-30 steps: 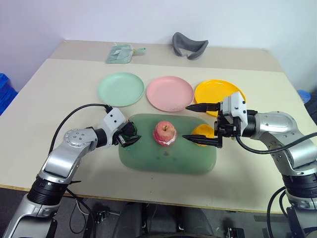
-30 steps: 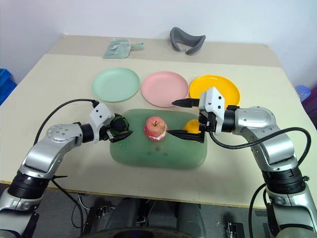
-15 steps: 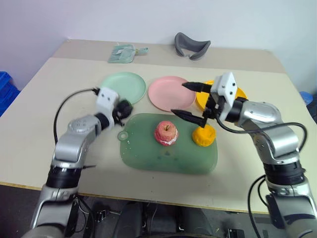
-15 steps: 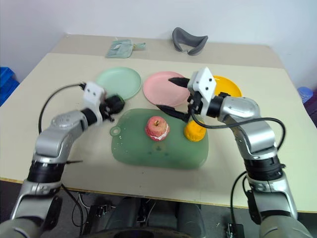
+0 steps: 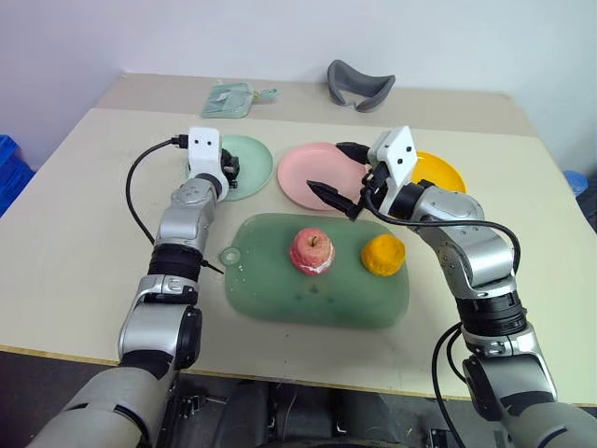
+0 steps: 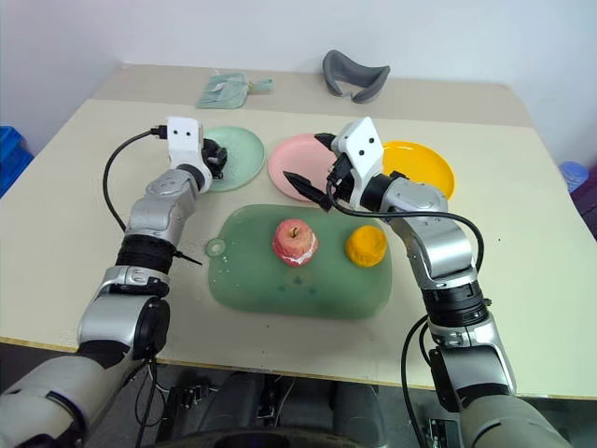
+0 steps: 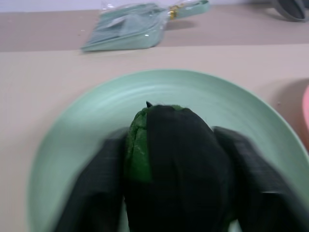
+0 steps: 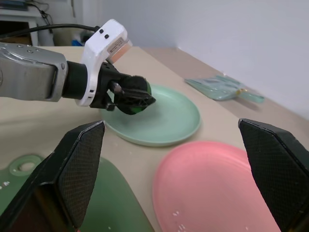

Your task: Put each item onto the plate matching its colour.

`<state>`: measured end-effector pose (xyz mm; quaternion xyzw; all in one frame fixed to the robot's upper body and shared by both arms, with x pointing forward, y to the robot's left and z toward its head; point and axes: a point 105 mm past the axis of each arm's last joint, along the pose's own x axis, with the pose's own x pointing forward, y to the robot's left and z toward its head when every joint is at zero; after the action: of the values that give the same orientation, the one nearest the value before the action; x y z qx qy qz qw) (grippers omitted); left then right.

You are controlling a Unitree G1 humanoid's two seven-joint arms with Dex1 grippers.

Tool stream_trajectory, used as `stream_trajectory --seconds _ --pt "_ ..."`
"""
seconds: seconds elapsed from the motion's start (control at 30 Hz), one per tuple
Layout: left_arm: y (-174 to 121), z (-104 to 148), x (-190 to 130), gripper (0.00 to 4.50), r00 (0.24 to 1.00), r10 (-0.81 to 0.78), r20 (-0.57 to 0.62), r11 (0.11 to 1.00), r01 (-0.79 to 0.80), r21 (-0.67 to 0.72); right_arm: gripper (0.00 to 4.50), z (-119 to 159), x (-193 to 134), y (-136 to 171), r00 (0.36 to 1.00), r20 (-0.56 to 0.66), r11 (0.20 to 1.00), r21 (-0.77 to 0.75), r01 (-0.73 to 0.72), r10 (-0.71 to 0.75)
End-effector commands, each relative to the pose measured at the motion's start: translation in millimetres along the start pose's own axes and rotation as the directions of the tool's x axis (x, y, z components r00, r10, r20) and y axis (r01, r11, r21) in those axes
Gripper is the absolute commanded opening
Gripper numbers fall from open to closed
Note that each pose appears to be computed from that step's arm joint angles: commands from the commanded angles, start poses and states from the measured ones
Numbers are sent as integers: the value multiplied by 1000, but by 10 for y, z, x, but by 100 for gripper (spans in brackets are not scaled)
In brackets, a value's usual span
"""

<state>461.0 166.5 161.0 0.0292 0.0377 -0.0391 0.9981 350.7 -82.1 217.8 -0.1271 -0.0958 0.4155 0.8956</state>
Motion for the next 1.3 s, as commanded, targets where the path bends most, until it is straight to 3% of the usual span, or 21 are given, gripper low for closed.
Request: stream_trajectory --seconds 0.03,0.2,0.33,0.5,0.63,0.73,0.9,1.13,1.3 --pt "-20 291 5 445 994 -27 106 999 29 -15 450 137 -60 -5 999 42 999 -42 15 -13" --pt "-58 439 -133 445 976 -108 189 994 101 48 450 79 -200 20 1000 8 999 -43 14 -14" --pt "-246 566 -393 445 918 -300 260 954 287 90 450 39 -307 74 1000 -20 999 -32 -1 1" --pt "-778 619 -1015 445 640 -728 246 680 718 147 450 13 -464 126 999 -50 1000 -10 -8 7" --pt "-1012 410 -1277 445 469 -877 100 480 859 178 450 -45 -778 178 993 -112 999 -28 -27 23" --pt "-1137 273 -1322 445 388 -922 -2 380 905 192 450 -111 -1155 262 979 -196 998 -7 -61 59" --pt "-1227 133 -1262 445 338 -935 -107 312 928 204 450 -157 -1557 382 958 -280 997 59 -46 60" --pt "-1374 -53 -1255 445 257 -936 -239 206 954 220 450 -196 -1707 524 953 -303 996 90 15 13" --pt "-1371 -131 -1247 445 240 -921 -307 170 957 236 450 -197 -1749 567 952 -307 995 90 34 -5"
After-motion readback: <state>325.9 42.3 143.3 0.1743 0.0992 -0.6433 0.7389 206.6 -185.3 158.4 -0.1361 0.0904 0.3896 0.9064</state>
